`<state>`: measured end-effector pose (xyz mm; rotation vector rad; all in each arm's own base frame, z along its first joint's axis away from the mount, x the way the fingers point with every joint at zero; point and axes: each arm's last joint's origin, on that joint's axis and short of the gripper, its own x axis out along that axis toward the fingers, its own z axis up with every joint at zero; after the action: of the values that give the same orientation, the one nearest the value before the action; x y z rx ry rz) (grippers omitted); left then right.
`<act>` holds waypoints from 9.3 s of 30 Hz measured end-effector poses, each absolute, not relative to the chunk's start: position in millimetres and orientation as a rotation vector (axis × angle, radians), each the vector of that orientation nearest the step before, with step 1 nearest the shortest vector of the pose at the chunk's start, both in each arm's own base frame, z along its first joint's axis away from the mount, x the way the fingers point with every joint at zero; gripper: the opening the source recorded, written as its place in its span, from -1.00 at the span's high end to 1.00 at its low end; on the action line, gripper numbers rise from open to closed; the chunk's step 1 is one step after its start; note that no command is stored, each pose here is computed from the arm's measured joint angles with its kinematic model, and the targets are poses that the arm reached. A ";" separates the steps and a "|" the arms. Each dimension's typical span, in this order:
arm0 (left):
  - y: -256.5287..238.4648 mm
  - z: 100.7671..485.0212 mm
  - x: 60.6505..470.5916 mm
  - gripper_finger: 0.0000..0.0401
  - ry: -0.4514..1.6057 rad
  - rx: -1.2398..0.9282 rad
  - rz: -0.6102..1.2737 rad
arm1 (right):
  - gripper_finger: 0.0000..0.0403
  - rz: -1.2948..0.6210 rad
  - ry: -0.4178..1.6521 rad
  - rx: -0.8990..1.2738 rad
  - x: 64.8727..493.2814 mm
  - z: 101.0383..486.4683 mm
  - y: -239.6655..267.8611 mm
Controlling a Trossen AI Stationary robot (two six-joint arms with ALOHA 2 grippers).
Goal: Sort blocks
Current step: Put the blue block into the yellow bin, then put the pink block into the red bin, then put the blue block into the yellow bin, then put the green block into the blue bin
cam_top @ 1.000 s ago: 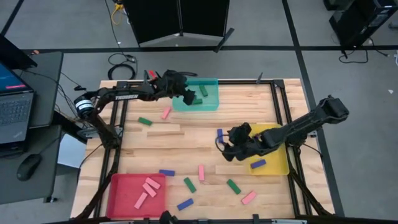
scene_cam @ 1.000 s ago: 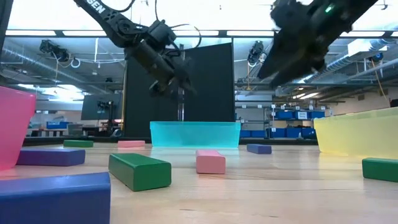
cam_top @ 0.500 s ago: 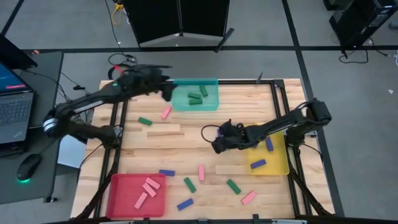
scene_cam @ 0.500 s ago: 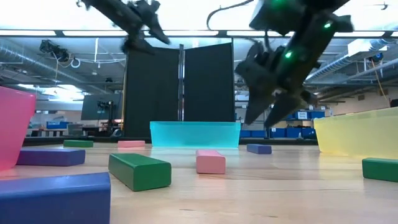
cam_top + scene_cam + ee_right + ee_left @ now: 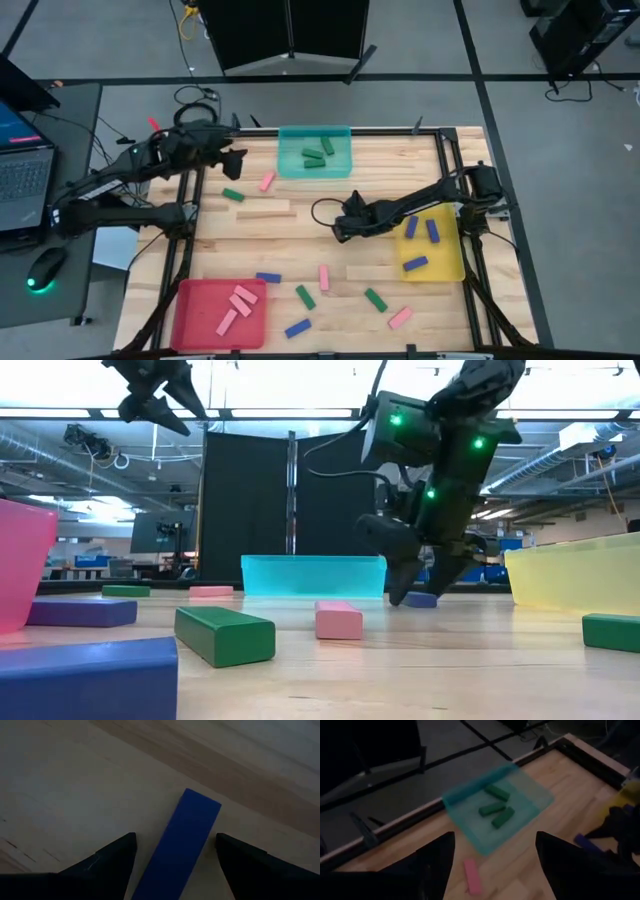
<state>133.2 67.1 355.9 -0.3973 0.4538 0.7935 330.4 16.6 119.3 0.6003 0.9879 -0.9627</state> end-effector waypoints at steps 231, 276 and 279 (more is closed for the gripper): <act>3.2 368.3 132.4 -0.21 0.754 -0.273 0.778 | 0.44 -0.937 0.991 0.208 224.3 274.4 154.1; 115.7 185.1 186.4 -0.50 1.790 0.126 0.162 | -0.60 -0.964 0.918 0.423 146.6 245.3 183.7; 115.3 178.5 187.0 -0.53 1.754 0.122 0.147 | -0.57 -0.963 0.918 0.420 146.5 245.3 183.7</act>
<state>187.0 115.3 178.5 0.1224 1.7541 0.1469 146.5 183.7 245.3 0.4205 0.9184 -0.9627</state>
